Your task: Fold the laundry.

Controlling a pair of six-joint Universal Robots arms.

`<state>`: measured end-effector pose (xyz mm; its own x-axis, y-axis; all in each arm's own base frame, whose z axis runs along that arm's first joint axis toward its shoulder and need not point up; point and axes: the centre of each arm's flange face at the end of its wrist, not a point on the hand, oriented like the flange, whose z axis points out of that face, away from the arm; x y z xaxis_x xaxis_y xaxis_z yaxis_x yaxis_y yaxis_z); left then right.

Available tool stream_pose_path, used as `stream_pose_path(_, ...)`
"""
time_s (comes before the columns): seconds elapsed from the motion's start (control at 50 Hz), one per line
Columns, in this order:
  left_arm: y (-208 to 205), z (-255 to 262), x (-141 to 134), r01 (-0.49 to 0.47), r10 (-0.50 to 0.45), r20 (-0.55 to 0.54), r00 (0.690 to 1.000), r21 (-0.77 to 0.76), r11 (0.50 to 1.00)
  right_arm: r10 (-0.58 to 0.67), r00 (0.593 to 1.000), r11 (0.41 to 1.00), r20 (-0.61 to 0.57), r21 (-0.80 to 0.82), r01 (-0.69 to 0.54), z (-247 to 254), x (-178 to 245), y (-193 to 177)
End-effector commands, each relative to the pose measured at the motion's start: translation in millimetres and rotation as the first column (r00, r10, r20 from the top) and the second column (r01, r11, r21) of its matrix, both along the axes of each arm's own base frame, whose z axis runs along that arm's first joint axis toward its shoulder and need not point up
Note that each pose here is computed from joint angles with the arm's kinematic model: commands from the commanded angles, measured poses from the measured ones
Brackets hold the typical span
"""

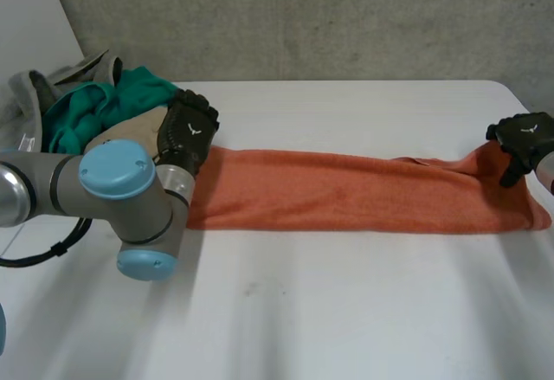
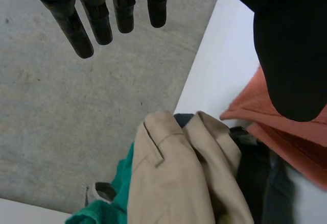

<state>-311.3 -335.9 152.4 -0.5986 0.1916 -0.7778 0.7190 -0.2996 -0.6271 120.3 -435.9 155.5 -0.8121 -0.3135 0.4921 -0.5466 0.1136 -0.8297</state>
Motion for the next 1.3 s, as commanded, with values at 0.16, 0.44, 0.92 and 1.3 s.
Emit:
stream_pose_path(0.16,-0.2,-0.4,1.0,0.011,-0.011,-0.029,1.000,0.021,1.000,0.003,1.000,1.000,0.003,0.008,-0.004,-9.3,5.0,-7.6)
stream_pose_path(0.44,-8.4,9.7,3.7,0.017,-0.017,-0.047,0.999,-0.003,1.000,0.026,1.000,0.985,-0.009,-0.171,-0.027,81.1,12.4,19.8)
stream_pose_path(0.92,-2.5,6.9,4.4,0.042,-0.037,-0.089,0.995,0.049,0.998,-0.103,0.983,0.993,0.154,0.071,0.093,16.3,4.2,-11.8)
stream_pose_path(1.3,-0.9,3.9,3.9,0.047,-0.042,-0.082,0.996,0.065,0.997,-0.098,0.980,0.991,0.174,0.103,0.081,-22.5,10.2,-32.5)
